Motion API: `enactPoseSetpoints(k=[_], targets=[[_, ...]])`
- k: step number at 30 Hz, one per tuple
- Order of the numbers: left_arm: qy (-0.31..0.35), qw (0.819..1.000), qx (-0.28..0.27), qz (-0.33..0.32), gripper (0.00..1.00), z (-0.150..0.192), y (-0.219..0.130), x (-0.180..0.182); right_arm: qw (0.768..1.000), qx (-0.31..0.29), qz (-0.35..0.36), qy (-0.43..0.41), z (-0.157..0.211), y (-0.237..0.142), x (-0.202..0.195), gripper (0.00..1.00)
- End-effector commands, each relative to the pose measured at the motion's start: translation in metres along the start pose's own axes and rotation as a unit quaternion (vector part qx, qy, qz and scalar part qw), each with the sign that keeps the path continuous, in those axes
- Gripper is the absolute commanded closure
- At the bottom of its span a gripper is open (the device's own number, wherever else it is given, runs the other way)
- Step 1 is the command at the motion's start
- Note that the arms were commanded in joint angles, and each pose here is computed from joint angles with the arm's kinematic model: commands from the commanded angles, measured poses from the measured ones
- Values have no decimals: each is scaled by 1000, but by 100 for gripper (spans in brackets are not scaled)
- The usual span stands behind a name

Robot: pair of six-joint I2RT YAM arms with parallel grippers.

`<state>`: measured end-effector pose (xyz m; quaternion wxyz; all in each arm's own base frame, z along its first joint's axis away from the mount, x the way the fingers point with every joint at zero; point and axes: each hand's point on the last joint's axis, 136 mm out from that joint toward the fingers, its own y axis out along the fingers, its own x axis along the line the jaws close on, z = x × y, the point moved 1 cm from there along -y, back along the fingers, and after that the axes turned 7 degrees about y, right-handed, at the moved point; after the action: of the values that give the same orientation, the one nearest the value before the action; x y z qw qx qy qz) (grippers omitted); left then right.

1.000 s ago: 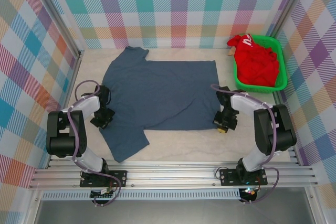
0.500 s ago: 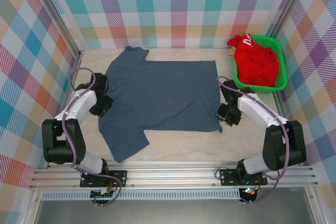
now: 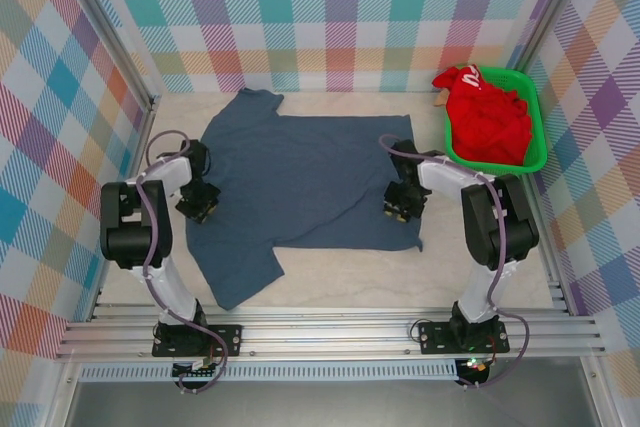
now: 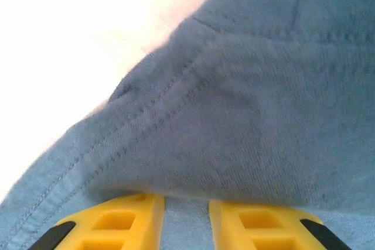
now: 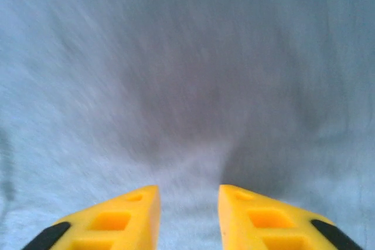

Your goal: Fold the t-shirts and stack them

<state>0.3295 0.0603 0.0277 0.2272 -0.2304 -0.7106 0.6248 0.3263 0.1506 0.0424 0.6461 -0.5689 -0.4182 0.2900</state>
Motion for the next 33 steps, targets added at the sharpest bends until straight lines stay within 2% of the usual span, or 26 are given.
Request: enactPoseSetpoints(k=[1, 6, 11, 17, 19, 22, 27, 33], targets=[[24, 999, -2, -49, 72, -18, 14, 24, 1000, 16, -20, -10, 4, -1, 18, 62], [37, 999, -13, -33, 73, -34, 9, 12, 1000, 7, -8, 3, 1, -8, 11, 60], [49, 999, -7, 23, 71, -30, -4, -15, 998, 48, 18, 21, 3, 24, 1, 65], [59, 996, 2, 60, 69, -19, -12, -36, 993, 33, 92, 61, -27, 37, -36, 67], [61, 996, 21, 66, 69, -9, -3, -42, 995, 29, 77, 63, -39, 35, -31, 66], [70, 994, 42, 72, 69, 8, 7, -53, 993, 14, 103, 51, -61, 26, -29, 66], [77, 992, 55, 86, 69, 23, 13, -75, 992, 34, 86, 90, -86, 28, -38, 65], [84, 993, 31, 78, 69, 18, -5, -84, 996, 20, 56, 66, -102, 12, -29, 62]])
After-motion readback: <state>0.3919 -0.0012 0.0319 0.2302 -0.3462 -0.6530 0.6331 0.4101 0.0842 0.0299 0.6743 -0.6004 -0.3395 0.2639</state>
